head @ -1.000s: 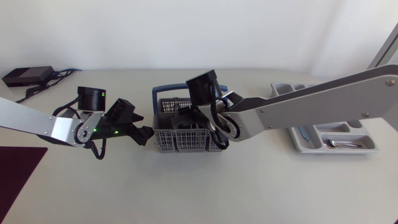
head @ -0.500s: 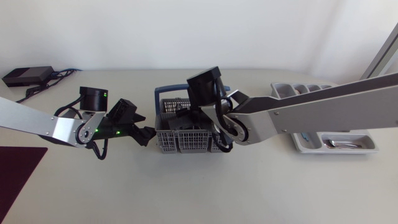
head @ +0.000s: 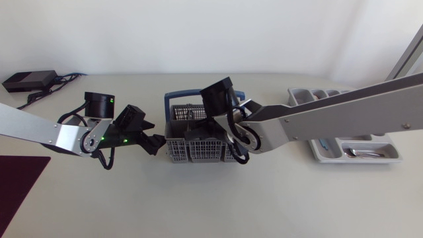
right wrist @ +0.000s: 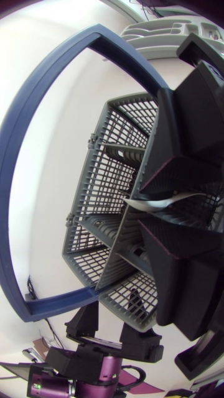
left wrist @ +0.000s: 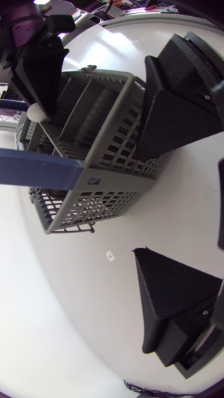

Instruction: Sort the cutlery from the basket into the organizer compartments.

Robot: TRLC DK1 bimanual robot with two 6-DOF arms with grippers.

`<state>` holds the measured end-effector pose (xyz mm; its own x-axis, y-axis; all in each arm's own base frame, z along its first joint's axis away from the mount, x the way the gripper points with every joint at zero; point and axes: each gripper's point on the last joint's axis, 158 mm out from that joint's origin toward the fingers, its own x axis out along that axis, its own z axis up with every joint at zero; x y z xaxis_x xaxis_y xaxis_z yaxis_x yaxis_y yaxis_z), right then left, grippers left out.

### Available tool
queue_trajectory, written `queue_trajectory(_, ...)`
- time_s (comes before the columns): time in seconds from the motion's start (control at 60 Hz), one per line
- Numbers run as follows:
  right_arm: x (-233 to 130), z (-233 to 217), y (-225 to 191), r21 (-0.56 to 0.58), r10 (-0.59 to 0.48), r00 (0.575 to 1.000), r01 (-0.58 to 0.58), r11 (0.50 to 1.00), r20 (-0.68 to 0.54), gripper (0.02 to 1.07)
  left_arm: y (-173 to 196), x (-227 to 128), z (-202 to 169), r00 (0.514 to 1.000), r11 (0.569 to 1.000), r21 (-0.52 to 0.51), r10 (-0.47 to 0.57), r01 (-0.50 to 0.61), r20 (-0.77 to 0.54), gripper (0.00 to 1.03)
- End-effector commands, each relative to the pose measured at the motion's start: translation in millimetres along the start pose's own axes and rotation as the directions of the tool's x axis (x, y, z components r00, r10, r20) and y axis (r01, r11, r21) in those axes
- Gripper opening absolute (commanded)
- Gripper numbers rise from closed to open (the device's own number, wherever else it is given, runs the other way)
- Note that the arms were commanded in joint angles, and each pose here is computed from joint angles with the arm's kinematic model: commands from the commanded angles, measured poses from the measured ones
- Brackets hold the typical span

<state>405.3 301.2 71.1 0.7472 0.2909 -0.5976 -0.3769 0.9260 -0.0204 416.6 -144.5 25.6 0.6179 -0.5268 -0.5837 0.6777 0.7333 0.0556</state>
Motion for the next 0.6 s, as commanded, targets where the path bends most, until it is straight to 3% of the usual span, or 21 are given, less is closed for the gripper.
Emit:
queue_trajectory(0.0,5.6,5.3,-3.7,0.005,-0.019,1.0,0.019,1.0,0.019,0.29,-0.7,-2.3,13.1,1.0,1.0,0.001,0.005,-0.005,0.029,0.98)
queue_trajectory(0.15,6.6,7.2,-3.3,0.0,-0.022,0.999,0.022,1.0,0.029,0.16,-2.6,-1.7,13.7,1.0,1.0,0.003,0.001,-0.001,0.029,0.98)
queue_trajectory(0.583,1.8,11.2,-4.6,0.003,-0.018,0.999,0.018,1.0,0.048,0.08,-1.7,-2.2,14.4,1.0,1.0,0.006,0.008,-0.008,0.029,0.98)
